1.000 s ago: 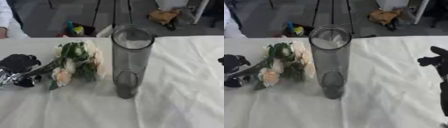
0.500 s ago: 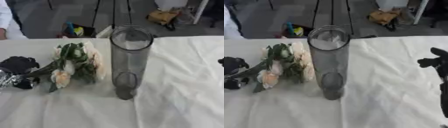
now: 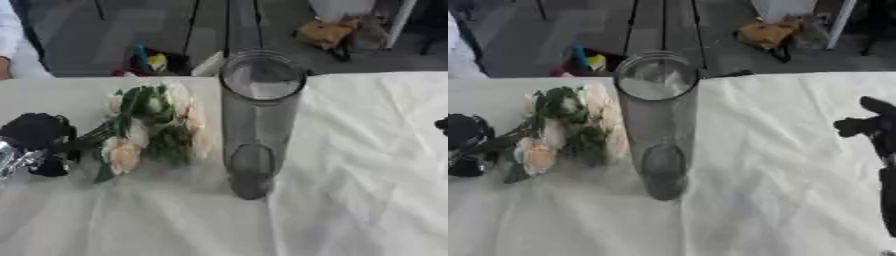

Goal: Arrange flowers into the vase.

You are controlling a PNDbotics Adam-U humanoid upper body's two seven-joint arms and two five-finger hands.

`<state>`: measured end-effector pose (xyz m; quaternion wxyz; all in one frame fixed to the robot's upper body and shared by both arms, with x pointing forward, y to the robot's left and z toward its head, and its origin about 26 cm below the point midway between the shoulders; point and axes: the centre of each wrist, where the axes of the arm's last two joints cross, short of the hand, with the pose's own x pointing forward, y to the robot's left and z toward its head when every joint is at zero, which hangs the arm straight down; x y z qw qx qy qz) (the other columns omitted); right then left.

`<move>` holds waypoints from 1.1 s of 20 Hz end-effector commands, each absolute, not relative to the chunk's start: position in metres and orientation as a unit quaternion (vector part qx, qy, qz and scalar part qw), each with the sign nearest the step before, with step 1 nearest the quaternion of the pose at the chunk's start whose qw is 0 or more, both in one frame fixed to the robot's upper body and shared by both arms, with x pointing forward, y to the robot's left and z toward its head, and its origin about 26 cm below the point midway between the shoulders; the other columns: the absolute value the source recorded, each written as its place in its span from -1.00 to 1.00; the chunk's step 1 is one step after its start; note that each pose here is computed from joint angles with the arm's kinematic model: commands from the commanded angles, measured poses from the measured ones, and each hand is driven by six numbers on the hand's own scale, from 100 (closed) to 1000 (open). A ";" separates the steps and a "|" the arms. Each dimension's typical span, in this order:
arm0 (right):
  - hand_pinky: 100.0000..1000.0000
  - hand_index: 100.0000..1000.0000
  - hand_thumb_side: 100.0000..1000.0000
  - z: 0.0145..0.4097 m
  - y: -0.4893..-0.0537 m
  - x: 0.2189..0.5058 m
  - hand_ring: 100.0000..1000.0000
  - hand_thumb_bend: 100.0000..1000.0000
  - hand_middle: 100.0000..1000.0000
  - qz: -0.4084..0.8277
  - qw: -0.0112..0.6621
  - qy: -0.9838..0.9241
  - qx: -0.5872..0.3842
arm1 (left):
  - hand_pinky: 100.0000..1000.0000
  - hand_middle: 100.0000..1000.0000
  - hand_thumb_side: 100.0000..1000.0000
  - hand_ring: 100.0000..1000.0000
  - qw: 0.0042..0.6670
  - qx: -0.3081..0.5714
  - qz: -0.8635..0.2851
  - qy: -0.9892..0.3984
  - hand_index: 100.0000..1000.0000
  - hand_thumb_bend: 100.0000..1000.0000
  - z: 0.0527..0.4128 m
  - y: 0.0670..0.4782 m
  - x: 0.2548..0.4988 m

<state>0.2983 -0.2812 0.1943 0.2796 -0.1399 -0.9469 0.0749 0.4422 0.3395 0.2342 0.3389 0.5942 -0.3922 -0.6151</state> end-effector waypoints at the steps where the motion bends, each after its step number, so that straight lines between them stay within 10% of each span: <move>1: 0.59 0.63 0.95 0.202 -0.282 0.296 0.27 -0.90 -0.10 0.078 0.267 -0.950 -0.139 | -0.19 0.02 -0.18 -0.05 0.337 0.599 -0.600 -0.410 0.31 -1.00 0.246 0.343 0.442; 8: 0.60 0.64 0.94 0.201 -0.282 0.296 0.27 -0.90 -0.10 0.078 0.269 -0.950 -0.139 | -0.27 -0.06 -0.25 -0.13 0.338 0.588 -0.591 -0.436 0.15 -1.00 0.246 0.342 0.443; 22: 0.61 0.64 0.93 0.201 -0.282 0.296 0.26 -0.91 -0.12 0.074 0.269 -0.950 -0.139 | -0.96 -0.66 -0.20 -0.90 0.371 0.562 -0.589 -0.446 -0.34 -1.00 0.236 0.344 0.447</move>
